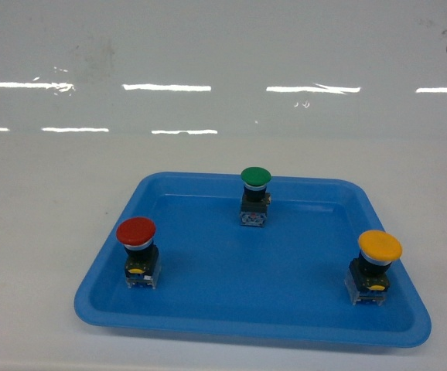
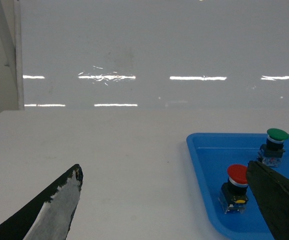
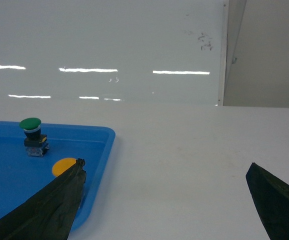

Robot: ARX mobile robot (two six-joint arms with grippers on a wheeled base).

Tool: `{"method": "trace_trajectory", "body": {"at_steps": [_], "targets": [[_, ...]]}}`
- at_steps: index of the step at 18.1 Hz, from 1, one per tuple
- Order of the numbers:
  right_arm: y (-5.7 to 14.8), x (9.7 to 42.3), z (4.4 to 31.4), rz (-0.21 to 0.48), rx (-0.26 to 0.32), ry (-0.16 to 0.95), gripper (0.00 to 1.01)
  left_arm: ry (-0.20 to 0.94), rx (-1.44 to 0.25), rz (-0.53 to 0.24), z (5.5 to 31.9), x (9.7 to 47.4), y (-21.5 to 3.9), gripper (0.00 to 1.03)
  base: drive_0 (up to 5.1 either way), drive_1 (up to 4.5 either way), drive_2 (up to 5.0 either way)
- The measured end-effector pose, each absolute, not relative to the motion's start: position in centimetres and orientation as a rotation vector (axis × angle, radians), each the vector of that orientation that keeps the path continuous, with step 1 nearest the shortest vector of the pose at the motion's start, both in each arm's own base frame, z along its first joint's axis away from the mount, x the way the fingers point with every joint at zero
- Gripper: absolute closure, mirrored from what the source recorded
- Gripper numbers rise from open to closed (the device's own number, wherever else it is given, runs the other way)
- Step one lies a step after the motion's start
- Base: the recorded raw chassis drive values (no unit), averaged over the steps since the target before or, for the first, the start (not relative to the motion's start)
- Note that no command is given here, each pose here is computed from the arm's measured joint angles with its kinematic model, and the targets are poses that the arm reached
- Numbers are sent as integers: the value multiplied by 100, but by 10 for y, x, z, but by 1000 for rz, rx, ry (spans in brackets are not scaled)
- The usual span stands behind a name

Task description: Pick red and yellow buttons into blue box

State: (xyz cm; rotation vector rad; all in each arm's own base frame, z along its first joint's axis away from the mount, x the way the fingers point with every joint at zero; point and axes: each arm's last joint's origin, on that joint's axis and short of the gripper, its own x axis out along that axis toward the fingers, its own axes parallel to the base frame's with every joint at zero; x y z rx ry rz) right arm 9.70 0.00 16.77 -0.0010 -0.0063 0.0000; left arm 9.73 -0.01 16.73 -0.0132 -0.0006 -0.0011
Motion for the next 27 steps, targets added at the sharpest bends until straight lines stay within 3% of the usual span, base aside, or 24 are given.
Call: {"method": "trace_trajectory", "body": {"at_steps": [14,17,19,22,24,27], "targets": [[-2,98,169,-5,-1,-16,3,-5,-12,6,168,97,0,5,0,0,0],[-6,108,169,-11,2,6,3,-52,-17,-20,174,105,2,5,0,0,0],[-4,118,172,22,6,30,3,-29,-24,-25,179,118,4,5,0,0,0],[-2,143,192,44,15,84,3,51,-23,-117,206,146,-7,5,0,0,0],[3,161,194,88,17,157,3,157,-20,-163,205,164,-18,5,0,0,0],[6,188,193,132,31,250,3,207,7,-167,202,184,-28,5,0,0,0]]}}
